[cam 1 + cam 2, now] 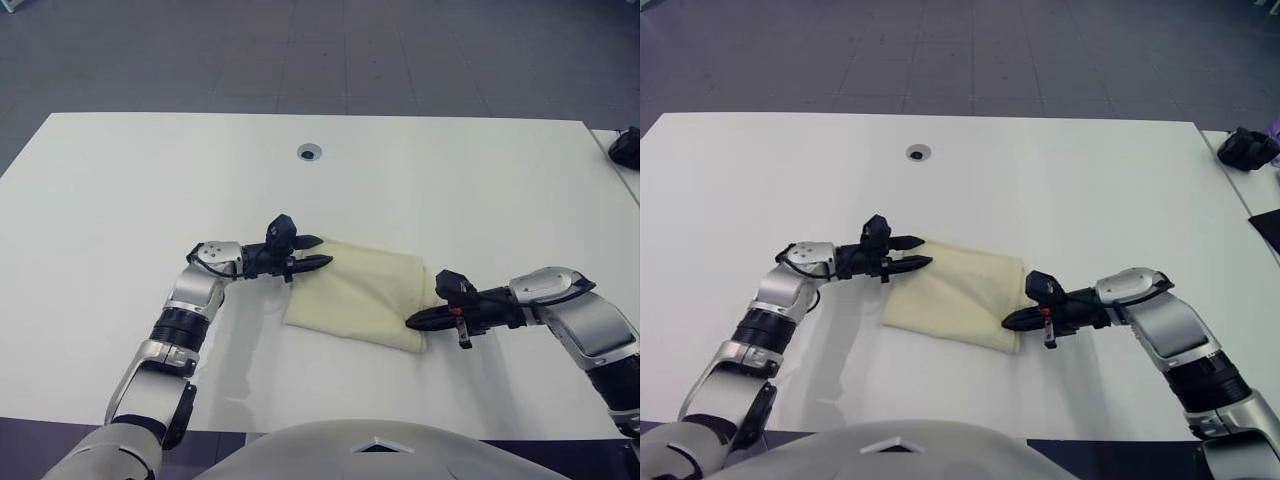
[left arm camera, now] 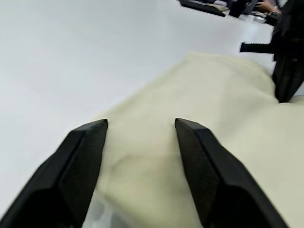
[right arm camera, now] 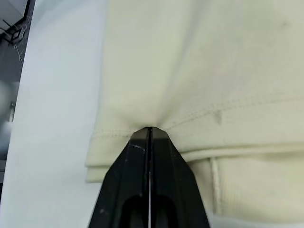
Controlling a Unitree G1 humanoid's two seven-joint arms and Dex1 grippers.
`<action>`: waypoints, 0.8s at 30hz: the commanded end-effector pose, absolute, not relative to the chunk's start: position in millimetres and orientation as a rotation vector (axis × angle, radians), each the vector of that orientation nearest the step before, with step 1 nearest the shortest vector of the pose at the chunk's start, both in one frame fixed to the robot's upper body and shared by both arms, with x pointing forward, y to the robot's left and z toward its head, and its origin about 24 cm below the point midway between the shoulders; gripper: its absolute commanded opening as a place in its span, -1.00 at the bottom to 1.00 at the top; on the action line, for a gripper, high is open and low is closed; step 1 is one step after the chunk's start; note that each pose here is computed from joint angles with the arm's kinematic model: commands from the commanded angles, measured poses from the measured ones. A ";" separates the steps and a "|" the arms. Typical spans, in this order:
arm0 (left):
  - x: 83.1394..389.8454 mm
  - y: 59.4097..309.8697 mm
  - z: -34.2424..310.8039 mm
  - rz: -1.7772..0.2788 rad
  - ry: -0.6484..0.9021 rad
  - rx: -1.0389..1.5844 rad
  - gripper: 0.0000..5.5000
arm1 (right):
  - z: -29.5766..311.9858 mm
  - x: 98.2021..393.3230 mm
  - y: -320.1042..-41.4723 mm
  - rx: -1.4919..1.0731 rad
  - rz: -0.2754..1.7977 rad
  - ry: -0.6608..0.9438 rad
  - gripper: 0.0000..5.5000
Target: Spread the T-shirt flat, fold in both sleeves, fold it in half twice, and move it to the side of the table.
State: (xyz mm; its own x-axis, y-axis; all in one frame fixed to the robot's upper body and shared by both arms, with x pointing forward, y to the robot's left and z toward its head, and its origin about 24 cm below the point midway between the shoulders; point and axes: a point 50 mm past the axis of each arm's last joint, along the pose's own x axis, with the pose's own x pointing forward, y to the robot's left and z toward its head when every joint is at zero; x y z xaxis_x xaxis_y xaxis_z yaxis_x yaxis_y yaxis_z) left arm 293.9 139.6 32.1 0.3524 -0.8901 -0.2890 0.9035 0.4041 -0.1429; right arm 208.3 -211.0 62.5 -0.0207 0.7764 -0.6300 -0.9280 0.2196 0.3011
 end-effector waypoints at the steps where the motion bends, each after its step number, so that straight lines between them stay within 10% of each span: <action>1: 303.8 141.5 27.6 -1.131 0.349 0.072 0.20 | 45.6 195.1 -227.6 -0.250 1.325 0.931 -1.00; 12: 310.2 164.4 82.2 -1.094 0.118 0.059 0.91 | 139.2 241.4 -200.1 0.070 1.351 0.518 -1.00; 18: 324.9 194.9 152.6 -0.777 -0.172 0.081 0.95 | 95.0 257.3 -151.2 0.119 1.372 0.591 -1.00; 24: 311.9 205.7 153.5 -0.644 -0.196 0.134 0.95 | 37.2 272.1 -142.8 0.052 1.104 0.799 -1.00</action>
State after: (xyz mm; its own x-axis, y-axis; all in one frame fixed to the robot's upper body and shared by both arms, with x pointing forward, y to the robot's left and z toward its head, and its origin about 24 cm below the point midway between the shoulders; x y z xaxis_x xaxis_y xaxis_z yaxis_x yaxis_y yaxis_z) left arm 318.7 200.3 162.5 0.7525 -0.6344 0.1770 0.6088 0.7725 0.1806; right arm 261.8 -131.6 52.9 0.1150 0.8940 -0.4331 -0.8252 0.3286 0.4593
